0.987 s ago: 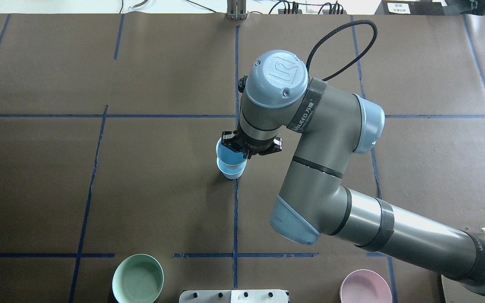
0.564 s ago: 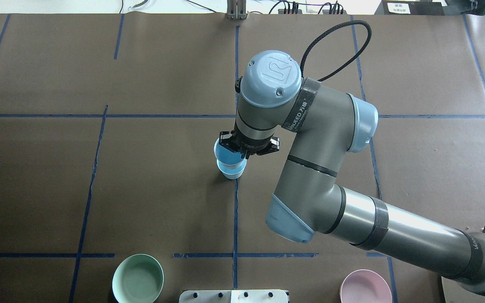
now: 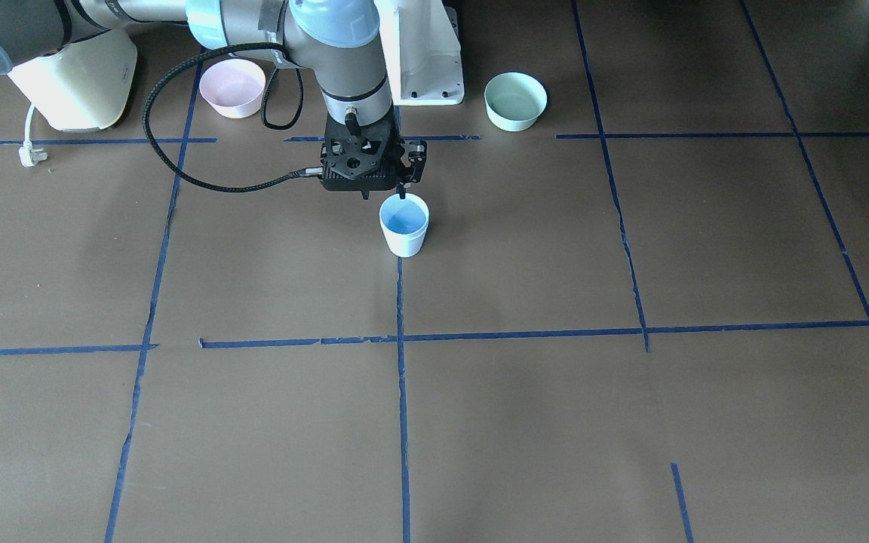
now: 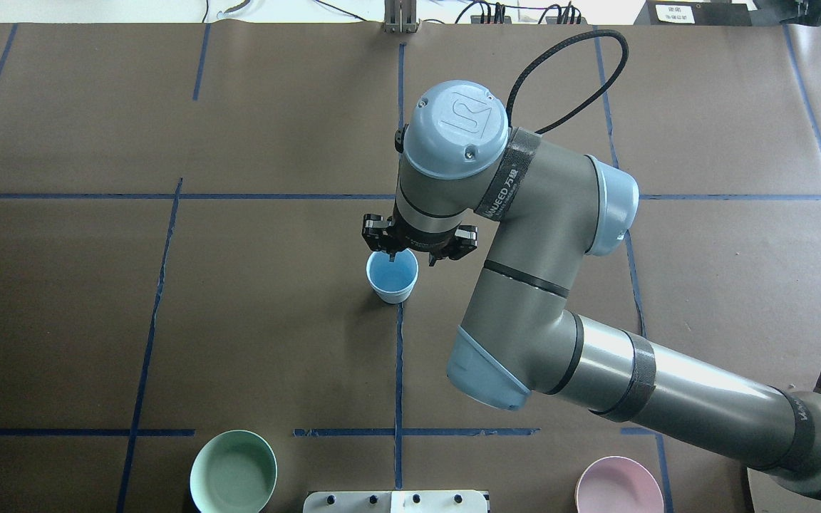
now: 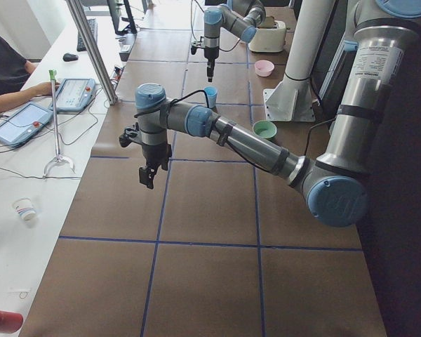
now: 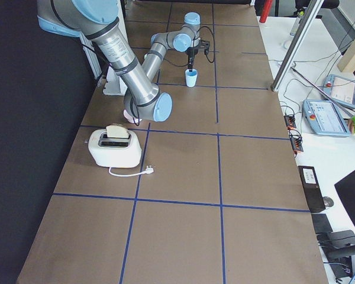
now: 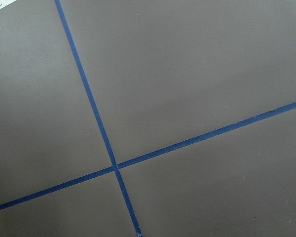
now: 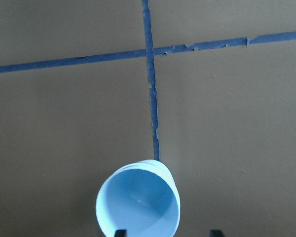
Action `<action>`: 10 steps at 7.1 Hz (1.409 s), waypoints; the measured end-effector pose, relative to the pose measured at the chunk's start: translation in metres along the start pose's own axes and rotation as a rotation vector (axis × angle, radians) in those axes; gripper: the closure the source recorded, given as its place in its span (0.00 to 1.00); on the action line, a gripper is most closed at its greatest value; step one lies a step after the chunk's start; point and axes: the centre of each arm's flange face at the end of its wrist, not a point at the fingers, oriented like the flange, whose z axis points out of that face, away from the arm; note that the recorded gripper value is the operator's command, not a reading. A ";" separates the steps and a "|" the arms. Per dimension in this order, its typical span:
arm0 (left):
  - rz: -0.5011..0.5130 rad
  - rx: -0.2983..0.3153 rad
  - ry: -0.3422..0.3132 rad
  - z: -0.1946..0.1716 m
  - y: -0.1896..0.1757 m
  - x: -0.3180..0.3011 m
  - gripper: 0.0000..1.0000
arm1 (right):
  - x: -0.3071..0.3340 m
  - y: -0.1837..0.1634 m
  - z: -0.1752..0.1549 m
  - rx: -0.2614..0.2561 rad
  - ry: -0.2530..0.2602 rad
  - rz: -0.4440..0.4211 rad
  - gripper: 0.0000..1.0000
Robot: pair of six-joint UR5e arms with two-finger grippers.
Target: Stack blue cups with both arms
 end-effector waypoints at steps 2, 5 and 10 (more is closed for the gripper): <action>-0.016 -0.014 0.037 0.007 0.007 -0.030 0.00 | 0.025 -0.026 -0.021 0.038 -0.003 0.019 0.00; -0.089 -0.055 0.154 0.039 0.048 -0.109 0.00 | 0.172 -0.090 -0.055 0.097 0.073 -0.136 0.00; -0.263 -0.131 0.182 0.087 0.146 -0.139 0.00 | 0.501 -0.189 -0.110 -0.042 0.090 -0.317 0.00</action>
